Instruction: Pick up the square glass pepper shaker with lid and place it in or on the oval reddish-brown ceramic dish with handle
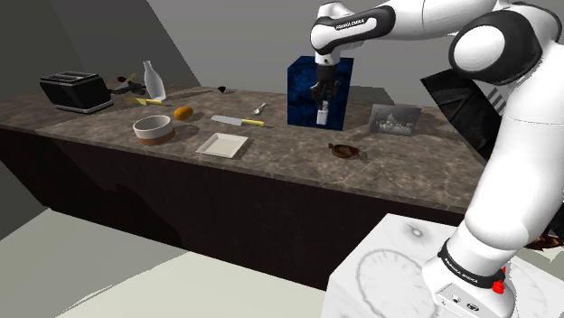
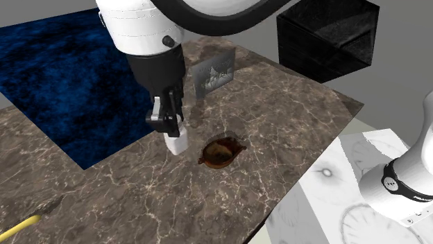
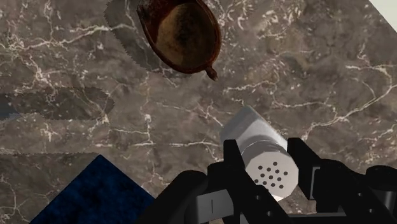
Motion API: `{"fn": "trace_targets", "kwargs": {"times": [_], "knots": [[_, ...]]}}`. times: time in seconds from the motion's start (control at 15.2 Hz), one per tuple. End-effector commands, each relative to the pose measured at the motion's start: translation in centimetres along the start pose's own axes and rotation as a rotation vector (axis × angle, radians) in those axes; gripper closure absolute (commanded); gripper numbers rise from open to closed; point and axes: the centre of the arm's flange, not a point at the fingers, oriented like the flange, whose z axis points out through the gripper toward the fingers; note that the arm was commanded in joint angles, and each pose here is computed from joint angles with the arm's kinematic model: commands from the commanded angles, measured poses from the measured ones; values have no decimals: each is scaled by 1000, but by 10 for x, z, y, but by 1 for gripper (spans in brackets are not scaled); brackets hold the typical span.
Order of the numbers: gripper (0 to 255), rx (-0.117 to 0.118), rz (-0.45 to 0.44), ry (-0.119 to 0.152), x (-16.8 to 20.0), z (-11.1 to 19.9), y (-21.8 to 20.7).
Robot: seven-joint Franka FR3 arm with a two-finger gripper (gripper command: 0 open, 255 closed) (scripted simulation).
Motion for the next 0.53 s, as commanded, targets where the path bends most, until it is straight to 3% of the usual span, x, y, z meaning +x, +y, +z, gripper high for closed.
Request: {"fn": "trace_targets", "kwargs": {"times": [0.0, 0.46], "knots": [[255, 1, 0, 0, -24, -4, 13], [255, 1, 0, 0, -101, -21, 62]]}}
